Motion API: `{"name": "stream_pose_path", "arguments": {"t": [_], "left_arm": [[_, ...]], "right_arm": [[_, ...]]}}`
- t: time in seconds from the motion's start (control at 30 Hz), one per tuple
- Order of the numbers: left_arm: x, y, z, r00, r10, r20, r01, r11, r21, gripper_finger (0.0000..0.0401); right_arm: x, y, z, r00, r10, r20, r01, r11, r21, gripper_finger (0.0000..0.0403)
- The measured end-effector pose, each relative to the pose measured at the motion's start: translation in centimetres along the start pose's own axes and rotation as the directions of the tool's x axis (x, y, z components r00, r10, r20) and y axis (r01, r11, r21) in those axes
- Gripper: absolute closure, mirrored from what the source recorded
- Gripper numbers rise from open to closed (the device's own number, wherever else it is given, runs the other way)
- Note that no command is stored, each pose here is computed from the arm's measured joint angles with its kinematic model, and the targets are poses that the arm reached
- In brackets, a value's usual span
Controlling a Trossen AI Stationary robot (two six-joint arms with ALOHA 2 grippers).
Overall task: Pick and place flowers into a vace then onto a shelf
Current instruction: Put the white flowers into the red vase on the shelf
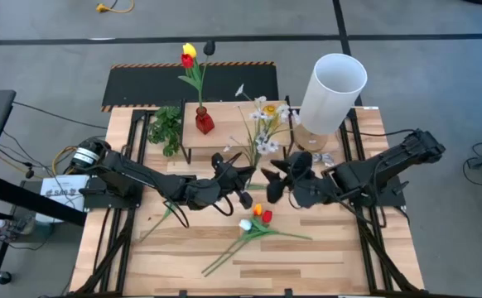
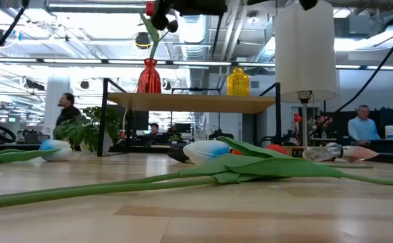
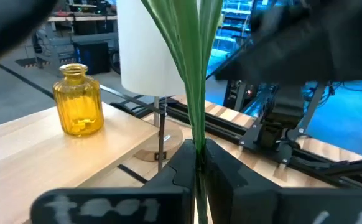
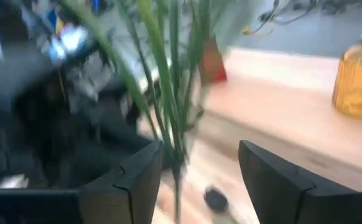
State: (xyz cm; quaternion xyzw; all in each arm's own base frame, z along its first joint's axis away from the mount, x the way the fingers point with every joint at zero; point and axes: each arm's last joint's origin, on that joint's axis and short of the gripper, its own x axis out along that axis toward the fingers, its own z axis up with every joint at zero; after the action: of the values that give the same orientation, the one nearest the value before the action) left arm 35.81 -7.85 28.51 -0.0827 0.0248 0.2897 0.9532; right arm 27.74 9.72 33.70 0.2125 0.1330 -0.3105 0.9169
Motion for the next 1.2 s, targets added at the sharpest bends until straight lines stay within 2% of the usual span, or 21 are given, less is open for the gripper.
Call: {"name": "stream_pose_path", "arguments": {"t": [0.33,0.47,0.6,0.8,0.97,1.2], "left_arm": [[-2.8,3.0,6.3,0.996,0.010,0.093,-0.004,0.998,-0.067,0.0399],[-4.4,4.1,8.1,0.977,0.157,0.146,-0.153,0.988,-0.037,0.0399],[-5.6,4.7,9.0,0.934,0.313,0.169,-0.320,0.947,0.013,0.0399],[-6.2,4.8,10.3,0.905,0.366,0.215,-0.381,0.924,0.030,0.0399],[-6.8,4.9,11.3,0.865,0.444,0.235,-0.469,0.881,0.062,0.0399],[-7.8,5.0,12.4,0.844,0.479,0.243,-0.502,0.864,0.041,0.0399]], "right_arm": [[-5.2,1.2,-4.0,0.985,0.102,-0.142,-0.113,0.991,-0.069,0.0190],[-7.0,1.5,-5.1,0.976,0.143,-0.164,-0.160,0.982,-0.097,0.0199],[-8.4,1.4,-5.8,0.977,0.147,-0.152,-0.163,0.982,-0.101,0.0209],[-9.5,1.0,-6.5,0.978,0.141,-0.156,-0.162,0.978,-0.130,0.0225],[-9.8,0.9,-6.6,0.976,0.143,-0.162,-0.167,0.975,-0.147,0.0235],[-9.9,0.9,-6.7,0.976,0.143,-0.165,-0.169,0.973,-0.159,0.0241]]}}
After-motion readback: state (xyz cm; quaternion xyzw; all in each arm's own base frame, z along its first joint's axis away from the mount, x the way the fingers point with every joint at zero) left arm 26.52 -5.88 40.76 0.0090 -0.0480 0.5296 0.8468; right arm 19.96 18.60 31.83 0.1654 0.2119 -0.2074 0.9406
